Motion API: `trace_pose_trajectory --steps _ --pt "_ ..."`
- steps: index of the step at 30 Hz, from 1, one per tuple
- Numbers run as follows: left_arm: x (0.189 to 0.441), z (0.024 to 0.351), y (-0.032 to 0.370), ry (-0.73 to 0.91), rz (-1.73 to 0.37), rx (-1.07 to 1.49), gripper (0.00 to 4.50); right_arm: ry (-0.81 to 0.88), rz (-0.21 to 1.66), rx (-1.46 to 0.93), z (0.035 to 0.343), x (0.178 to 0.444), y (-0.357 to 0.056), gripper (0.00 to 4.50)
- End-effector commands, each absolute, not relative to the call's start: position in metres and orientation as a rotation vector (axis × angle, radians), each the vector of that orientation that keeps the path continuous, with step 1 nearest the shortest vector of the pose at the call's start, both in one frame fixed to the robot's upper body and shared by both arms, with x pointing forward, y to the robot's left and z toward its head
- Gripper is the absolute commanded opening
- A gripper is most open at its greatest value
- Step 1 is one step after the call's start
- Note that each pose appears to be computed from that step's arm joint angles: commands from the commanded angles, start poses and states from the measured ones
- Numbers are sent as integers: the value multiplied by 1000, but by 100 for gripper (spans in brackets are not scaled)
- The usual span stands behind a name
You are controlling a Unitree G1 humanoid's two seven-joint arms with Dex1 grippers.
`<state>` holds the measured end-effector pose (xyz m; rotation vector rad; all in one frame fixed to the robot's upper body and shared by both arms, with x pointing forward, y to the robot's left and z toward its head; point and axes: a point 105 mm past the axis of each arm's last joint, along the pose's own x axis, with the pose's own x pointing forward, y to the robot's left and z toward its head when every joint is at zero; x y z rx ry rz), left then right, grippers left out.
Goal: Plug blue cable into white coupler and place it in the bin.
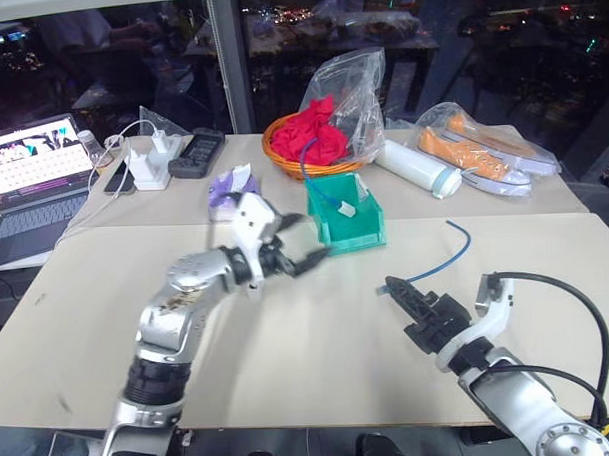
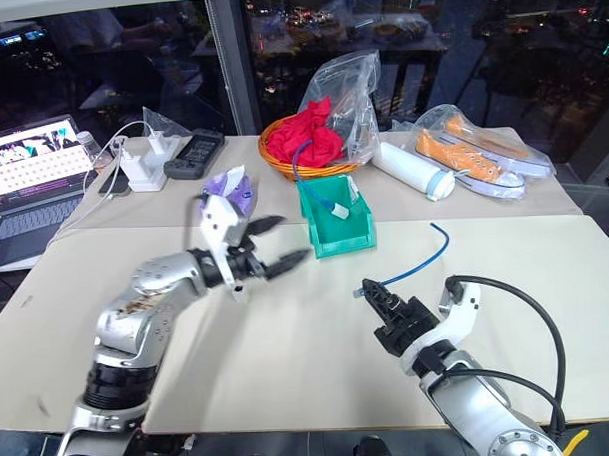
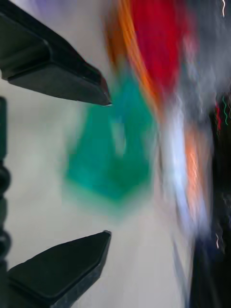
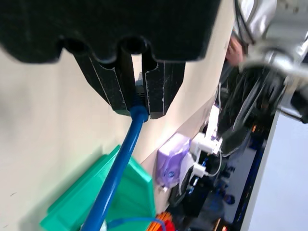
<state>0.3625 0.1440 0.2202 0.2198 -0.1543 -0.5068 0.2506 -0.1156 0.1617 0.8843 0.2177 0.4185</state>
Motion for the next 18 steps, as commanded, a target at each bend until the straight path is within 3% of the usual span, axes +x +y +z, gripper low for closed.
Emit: trace_pose_trajectory --steps 1,5,11,18 --pt "353 229 177 -195 -325 174 447 216 515 865 169 251 -101 0" --pt "337 207 182 -155 -267 40 447 231 545 846 167 252 -98 0" --pt "300 154 167 -91 -338 133 447 244 572 820 166 249 -95 0" --pt "297 107 151 56 -349 59 447 231 592 694 171 243 -91 0"
